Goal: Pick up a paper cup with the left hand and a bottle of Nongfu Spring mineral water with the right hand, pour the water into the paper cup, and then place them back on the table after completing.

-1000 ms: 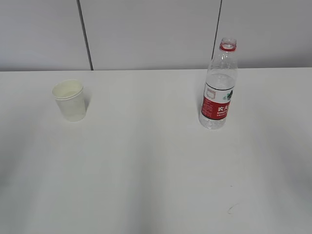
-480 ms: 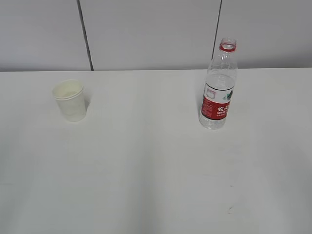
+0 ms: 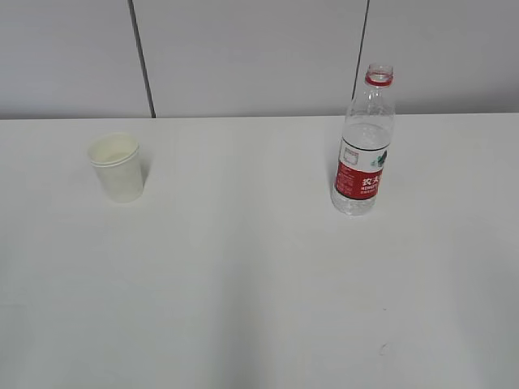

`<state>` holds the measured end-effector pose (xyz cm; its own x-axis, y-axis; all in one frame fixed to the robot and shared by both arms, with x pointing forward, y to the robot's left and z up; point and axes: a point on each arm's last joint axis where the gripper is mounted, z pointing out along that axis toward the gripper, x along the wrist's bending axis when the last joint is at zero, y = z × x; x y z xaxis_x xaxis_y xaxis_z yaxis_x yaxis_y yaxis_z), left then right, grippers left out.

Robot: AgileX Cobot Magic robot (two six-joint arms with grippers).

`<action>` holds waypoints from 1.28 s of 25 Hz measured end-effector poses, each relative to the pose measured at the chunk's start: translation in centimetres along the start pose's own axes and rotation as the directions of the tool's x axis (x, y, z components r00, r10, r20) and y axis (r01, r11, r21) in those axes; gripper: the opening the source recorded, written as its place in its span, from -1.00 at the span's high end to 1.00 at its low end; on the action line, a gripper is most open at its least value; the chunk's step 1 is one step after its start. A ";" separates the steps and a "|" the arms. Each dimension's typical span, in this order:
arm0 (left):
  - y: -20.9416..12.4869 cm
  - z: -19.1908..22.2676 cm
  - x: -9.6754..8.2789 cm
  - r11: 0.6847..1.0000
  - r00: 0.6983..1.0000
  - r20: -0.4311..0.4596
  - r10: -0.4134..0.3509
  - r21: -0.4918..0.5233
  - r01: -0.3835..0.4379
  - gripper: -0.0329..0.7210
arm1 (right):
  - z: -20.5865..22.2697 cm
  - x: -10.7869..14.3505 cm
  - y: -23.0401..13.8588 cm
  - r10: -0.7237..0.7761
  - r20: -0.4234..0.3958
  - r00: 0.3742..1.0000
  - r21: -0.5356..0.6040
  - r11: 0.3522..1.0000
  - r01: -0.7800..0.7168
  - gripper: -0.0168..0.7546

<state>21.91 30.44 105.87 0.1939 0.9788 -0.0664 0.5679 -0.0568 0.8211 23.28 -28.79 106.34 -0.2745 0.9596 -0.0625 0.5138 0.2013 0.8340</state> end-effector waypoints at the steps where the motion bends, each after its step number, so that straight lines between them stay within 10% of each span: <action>1: -0.3 -0.1 0.0 1.000 1.000 0.001 0.000 -0.012 0.000 -0.25 | 0.2 0.0 -0.3 -0.002 0.001 1.000 -0.003 1.000 0.002 -0.57; 32: 0.2 1.1 0.3 0.994 0.999 -0.030 0.024 -0.108 -0.027 -0.23 | 0.5 0.3 -2.0 0.040 -0.002 0.999 -0.031 0.999 -0.040 -0.56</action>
<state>22.98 30.52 105.44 0.1836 0.9825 -0.0298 0.4724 -0.0616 0.8792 22.63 -28.81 104.36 -0.2551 0.9665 -0.0282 0.4989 0.1565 0.8524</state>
